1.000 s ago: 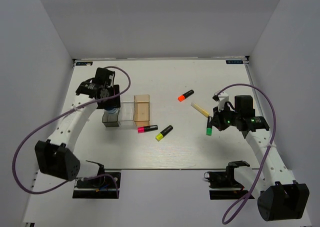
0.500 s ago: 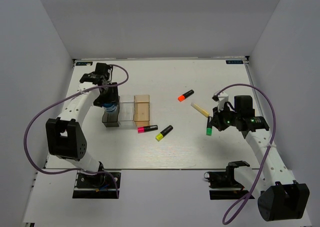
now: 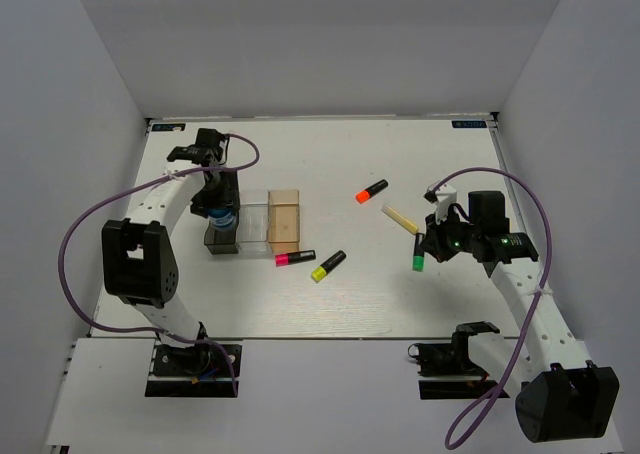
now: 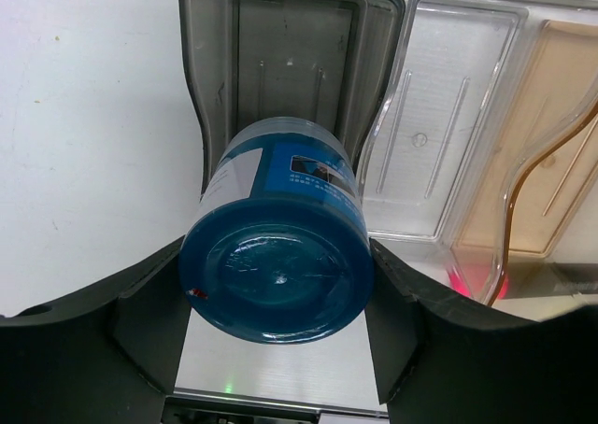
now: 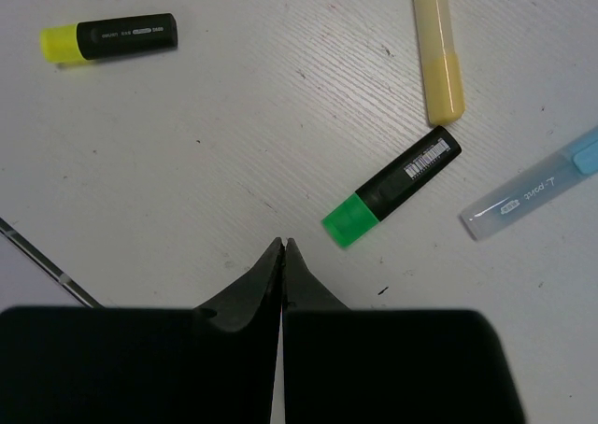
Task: Sort the stationery into containers
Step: Place the stationery in the storage box.
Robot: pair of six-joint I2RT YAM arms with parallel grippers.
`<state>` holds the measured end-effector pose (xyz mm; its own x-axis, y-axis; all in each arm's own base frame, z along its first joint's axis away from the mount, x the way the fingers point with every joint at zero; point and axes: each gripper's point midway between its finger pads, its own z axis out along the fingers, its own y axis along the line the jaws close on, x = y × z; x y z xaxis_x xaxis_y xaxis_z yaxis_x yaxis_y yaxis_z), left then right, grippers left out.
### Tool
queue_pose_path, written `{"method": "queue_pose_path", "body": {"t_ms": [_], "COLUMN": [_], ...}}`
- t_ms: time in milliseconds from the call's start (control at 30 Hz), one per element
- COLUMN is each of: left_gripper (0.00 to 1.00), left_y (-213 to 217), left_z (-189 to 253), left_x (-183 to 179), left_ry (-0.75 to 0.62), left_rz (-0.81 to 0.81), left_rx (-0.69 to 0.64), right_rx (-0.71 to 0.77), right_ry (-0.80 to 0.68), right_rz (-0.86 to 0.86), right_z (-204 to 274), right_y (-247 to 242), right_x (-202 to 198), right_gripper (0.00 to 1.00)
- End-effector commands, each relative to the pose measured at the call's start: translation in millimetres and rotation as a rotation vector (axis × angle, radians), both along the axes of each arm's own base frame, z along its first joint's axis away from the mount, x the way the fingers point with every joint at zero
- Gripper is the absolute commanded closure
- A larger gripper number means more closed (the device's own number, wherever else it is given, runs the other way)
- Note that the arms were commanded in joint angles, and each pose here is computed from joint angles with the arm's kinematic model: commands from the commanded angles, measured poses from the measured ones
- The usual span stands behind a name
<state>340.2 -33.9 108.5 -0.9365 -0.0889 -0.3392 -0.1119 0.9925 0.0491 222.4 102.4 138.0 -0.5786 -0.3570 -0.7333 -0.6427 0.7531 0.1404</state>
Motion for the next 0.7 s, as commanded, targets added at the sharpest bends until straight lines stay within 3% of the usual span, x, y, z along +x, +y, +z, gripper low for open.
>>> {"method": "queue_pose_path", "body": {"t_ms": [0,33,200,300,333,467,667], "left_gripper": [0.83,0.75,0.62,0.51,0.43,0.25,0.06], "left_y": [0,0,-2,-3,-2,-4,-7], "left_z": [4,3,-1,-4,-4,-4,-5], "left_x": [6,5,4,3,1,1,0], "left_ry": [-0.037,-0.035,-0.021,-0.014,-0.012,-0.007,-0.001], "left_rz": [-0.003,-0.001,-0.003,-0.003,-0.002,-0.007,-0.011], "left_rx": [-0.015,-0.012,-0.026,-0.029,-0.027,-0.035,-0.048], "right_rx": [-0.003,-0.002,-0.002,-0.006,-0.005,-0.006,-0.004], "right_ry": [-0.04,-0.046,-0.044,-0.049,-0.048,-0.054,-0.053], "right_rz": [0.017,0.021,0.021,0.019,0.016,0.021,0.018], "right_z": [12,13,13,14,13,15,14], "right_y": [2,2,2,2,1,2,1], "right_x": [5,5,5,6,6,6,6], "right_gripper": [1.0,1.0,1.0,1.0,1.0,0.93,0.89]}}
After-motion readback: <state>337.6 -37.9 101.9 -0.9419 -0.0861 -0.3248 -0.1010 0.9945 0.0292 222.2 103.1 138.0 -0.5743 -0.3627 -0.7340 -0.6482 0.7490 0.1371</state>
